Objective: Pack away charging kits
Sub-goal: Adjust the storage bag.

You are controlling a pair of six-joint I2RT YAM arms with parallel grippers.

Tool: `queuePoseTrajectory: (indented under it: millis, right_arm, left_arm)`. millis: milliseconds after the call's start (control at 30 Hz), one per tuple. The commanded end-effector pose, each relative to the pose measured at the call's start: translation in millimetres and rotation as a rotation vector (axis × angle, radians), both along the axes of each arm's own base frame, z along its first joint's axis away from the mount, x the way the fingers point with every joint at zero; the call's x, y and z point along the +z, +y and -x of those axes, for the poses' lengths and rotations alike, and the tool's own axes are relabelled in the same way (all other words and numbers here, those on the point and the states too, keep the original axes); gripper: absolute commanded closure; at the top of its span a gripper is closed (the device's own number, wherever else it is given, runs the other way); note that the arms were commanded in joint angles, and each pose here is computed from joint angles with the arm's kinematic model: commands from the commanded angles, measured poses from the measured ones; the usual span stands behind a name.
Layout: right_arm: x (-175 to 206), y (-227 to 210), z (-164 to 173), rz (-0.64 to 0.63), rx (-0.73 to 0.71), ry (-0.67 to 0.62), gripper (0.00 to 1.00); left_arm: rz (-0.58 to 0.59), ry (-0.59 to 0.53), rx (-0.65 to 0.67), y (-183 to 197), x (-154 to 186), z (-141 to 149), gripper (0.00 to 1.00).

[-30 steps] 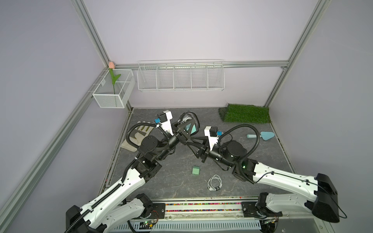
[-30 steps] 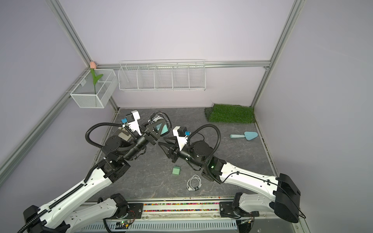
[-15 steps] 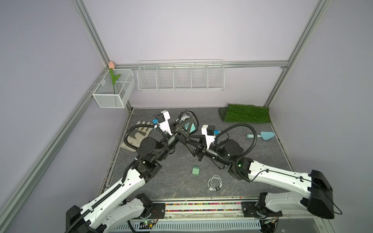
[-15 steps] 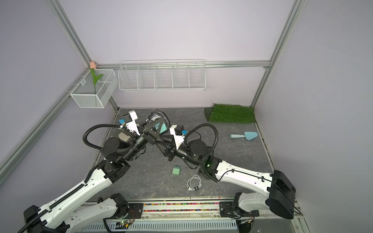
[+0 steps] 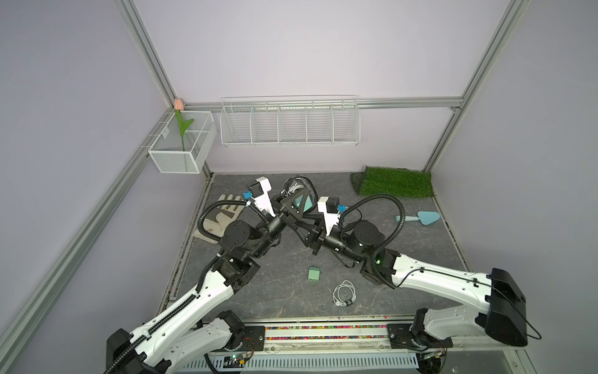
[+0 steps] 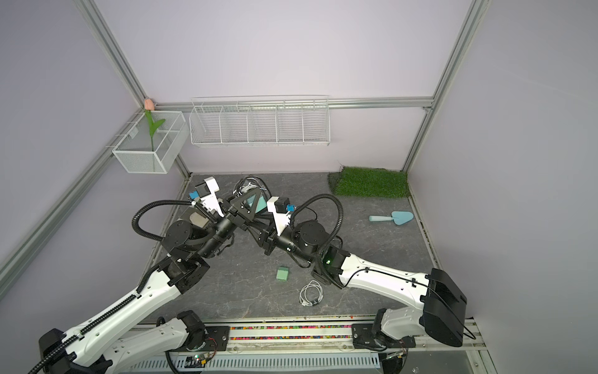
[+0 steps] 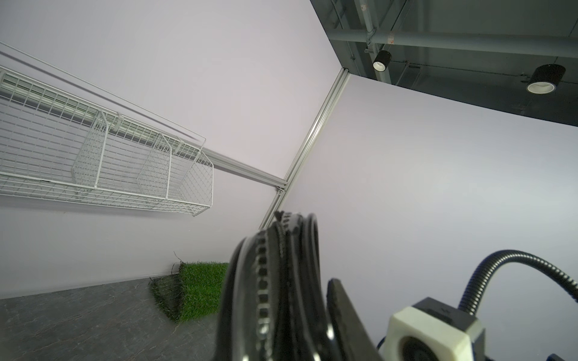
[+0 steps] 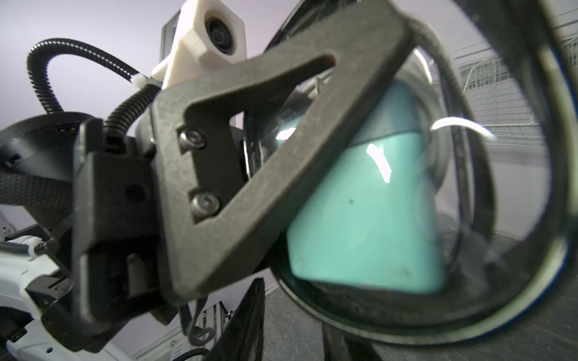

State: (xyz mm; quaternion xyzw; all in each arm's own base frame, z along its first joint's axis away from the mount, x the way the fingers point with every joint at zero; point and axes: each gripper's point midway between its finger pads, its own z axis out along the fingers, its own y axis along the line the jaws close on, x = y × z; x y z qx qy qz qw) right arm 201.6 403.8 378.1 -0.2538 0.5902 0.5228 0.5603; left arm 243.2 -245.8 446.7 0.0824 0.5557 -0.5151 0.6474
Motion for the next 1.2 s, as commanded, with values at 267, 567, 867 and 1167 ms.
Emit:
queuePoseTrajectory:
  millis: [267, 567, 867, 1167]
  right_arm:
    - [27.9, -3.4, -0.4, -0.06, -0.021, -0.015, 0.75]
    - [28.9, -3.6, -4.2, -0.057, -0.039, -0.008, 0.75]
    - [30.3, -7.0, -9.9, -0.051, -0.076, 0.002, 0.86]
    - [10.9, -17.2, -16.9, 0.007, -0.142, 0.024, 0.93]
  left_arm:
    - [-0.01, 0.017, 0.063, 6.1, -18.5, -7.8, 0.99]
    - [-0.019, 0.007, 0.035, -2.6, -24.3, -9.1, 1.0]
    - [-0.027, 0.007, 0.035, -1.6, -30.1, -7.4, 1.0]
    - [-0.025, 0.038, 0.125, 17.7, -32.0, -10.7, 1.0]
